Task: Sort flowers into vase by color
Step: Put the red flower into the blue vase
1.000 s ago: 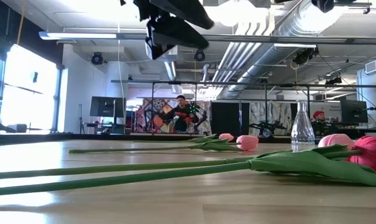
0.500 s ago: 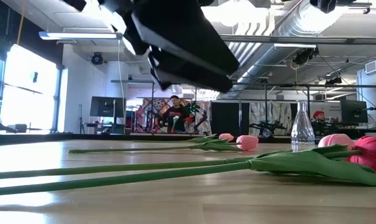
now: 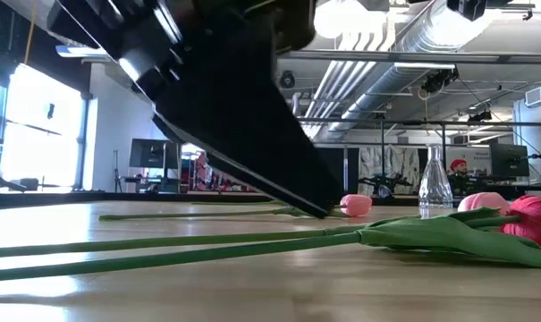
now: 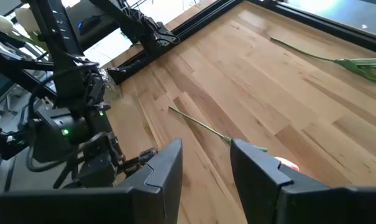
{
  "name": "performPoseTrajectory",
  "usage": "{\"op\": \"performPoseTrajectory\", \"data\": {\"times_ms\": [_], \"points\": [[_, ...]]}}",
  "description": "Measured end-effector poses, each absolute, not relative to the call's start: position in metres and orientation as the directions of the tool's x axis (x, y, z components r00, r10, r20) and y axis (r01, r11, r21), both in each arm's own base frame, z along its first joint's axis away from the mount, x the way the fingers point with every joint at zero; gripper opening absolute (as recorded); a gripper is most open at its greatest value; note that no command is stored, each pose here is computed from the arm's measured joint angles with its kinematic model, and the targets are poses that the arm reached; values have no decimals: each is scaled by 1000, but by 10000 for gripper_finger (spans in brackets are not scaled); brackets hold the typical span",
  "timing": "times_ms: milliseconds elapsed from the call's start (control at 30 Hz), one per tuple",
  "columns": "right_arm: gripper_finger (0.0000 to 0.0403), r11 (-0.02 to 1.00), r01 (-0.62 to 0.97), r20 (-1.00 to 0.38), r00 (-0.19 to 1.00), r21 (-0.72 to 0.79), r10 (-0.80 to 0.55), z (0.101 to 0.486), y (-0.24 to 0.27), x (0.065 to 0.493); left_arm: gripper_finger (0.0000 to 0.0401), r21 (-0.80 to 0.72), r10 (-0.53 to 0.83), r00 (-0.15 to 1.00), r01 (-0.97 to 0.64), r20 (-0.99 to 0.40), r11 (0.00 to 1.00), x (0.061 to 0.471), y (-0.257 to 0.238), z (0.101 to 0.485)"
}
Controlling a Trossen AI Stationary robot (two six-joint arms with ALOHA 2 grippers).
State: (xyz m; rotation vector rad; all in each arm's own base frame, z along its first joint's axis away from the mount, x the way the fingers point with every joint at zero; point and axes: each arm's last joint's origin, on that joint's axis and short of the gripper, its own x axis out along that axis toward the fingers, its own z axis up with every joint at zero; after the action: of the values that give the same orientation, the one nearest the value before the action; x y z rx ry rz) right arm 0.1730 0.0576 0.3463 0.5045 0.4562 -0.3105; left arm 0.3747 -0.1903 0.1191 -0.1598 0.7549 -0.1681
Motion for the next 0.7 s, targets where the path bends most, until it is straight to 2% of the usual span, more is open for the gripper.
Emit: {"op": "performPoseTrajectory", "data": {"times_ms": [367,700], "points": [[123,825,407,-511,842,393,-172,344,57,172,125,-185,-197,691,92,-696,978,374,-190,106],[123,820,415,-519,837,394,-174,343,57,171,66,-162,-194,680,111,-708,981,373,-192,103]]}}
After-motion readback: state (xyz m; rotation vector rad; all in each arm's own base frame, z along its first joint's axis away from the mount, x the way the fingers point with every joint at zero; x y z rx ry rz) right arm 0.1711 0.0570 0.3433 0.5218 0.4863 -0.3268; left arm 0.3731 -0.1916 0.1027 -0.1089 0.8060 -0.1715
